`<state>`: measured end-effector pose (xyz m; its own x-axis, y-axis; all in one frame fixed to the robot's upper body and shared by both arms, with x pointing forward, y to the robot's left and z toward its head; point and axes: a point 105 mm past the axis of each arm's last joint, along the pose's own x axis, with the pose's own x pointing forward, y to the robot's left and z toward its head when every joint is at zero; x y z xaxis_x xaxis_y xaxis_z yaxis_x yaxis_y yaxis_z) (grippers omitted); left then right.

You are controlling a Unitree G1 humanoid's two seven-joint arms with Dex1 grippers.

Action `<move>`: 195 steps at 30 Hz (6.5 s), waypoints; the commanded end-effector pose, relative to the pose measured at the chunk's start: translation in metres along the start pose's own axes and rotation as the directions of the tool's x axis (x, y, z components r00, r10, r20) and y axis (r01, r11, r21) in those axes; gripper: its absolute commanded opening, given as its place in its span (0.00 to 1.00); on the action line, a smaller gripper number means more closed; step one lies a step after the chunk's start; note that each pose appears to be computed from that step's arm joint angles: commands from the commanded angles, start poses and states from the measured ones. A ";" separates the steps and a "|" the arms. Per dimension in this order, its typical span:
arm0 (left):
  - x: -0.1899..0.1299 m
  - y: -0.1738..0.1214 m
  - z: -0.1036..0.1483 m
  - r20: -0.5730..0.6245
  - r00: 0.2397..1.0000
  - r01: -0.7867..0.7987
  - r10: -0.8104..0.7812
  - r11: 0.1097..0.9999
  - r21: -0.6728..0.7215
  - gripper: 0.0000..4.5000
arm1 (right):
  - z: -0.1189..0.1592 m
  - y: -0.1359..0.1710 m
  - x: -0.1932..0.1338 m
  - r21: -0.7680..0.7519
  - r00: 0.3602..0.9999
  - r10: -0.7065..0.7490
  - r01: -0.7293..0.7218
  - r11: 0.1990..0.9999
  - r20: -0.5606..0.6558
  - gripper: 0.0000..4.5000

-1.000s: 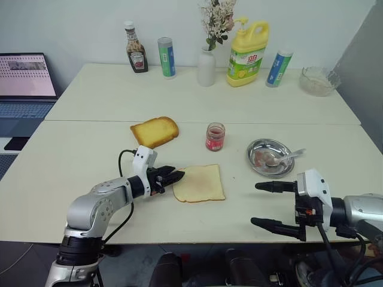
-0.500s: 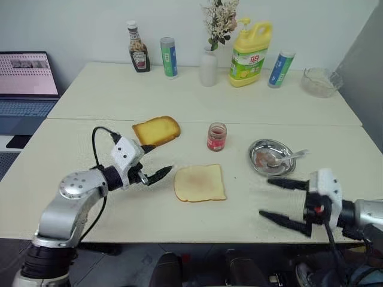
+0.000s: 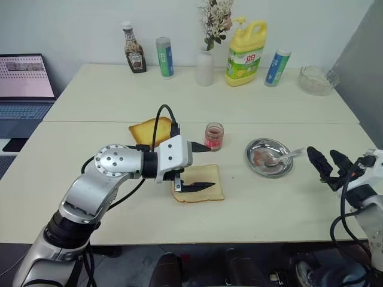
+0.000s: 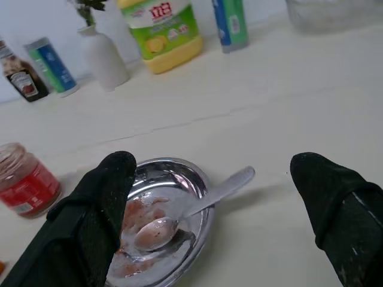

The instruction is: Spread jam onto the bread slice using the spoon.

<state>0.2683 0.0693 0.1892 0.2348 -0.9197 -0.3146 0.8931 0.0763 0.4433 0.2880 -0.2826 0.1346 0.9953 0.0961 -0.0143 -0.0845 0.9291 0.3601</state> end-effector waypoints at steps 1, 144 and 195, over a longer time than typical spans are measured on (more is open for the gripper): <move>0.006 0.002 0.013 0.036 0.999 0.006 -0.007 0.999 0.040 0.98 | 0.005 -0.013 0.011 0.102 1.000 -0.019 0.018 0.995 0.011 1.00; -0.051 0.046 -0.043 -0.174 0.885 -0.457 0.432 0.877 -0.149 1.00 | 0.009 0.213 0.150 0.245 0.895 0.444 -0.438 0.865 0.032 0.01; -0.060 0.062 -0.047 -0.145 0.849 -0.527 0.508 0.834 -0.163 1.00 | 0.041 0.173 0.148 0.596 0.942 0.312 -0.321 0.736 0.122 0.01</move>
<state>0.3277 0.1460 0.1761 0.6957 -0.6790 -0.2344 0.7100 0.6007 0.3674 0.4254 -0.1234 0.2089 0.9331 0.3329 0.1360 -0.2914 0.4781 0.8285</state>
